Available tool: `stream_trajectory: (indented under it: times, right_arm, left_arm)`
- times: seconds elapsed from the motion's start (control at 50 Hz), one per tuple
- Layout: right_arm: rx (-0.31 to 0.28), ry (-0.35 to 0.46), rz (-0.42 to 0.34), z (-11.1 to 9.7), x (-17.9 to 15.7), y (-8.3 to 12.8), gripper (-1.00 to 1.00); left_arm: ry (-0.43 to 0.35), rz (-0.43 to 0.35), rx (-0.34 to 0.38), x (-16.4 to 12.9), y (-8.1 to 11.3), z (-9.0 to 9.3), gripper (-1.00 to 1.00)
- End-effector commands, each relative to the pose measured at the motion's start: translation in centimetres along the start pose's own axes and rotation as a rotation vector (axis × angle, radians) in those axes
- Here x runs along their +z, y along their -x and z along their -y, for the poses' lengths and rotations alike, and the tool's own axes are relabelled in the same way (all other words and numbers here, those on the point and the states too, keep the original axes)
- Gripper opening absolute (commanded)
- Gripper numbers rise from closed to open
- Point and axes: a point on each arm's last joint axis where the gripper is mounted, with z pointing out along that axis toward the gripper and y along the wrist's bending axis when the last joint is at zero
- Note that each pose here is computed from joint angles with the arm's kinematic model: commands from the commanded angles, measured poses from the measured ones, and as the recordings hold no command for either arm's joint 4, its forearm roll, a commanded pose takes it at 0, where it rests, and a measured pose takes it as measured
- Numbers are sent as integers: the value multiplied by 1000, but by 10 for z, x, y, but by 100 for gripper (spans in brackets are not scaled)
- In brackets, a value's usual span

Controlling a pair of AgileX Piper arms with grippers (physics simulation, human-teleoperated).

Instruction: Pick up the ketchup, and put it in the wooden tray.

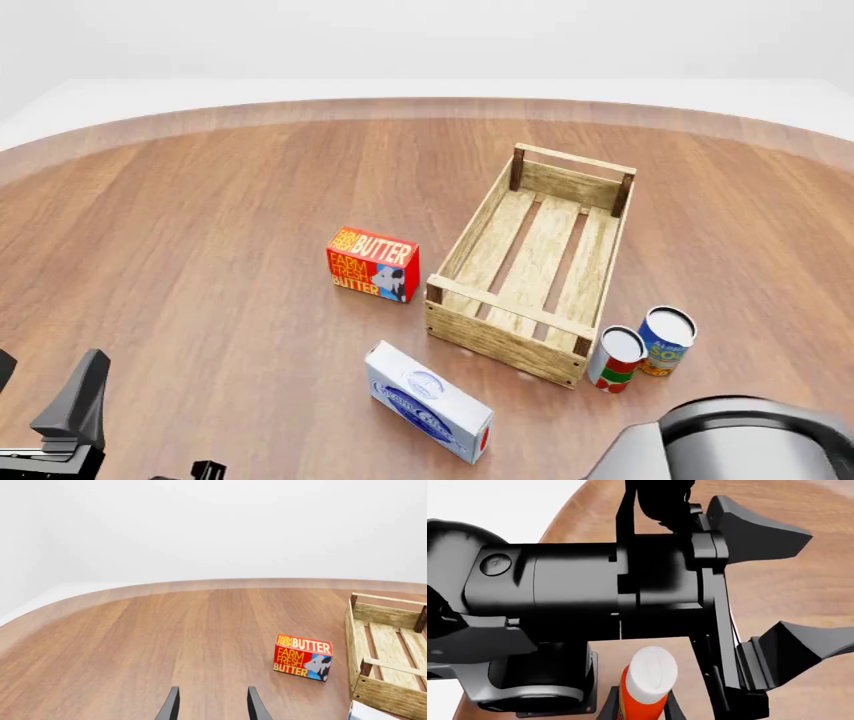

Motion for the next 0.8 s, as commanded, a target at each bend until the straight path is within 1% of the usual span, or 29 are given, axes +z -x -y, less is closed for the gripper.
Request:
stream_trajectory:
  times: [0.02,0.32,0.52,0.8]
  right_arm:
    - [-2,12,13,-7,-12,0,-100]
    - [4,10,26,-6,-27,0,-100]
    - [5,-5,39,0,-40,2,-100]
    - [32,-32,28,11,-50,-11,-100]
  left_arm:
    - [0,0,0,0,0,0,100]
    - [0,0,0,0,0,0,100]
    - [0,0,0,0,0,0,100]
    - [0,0,0,0,0,0,100]
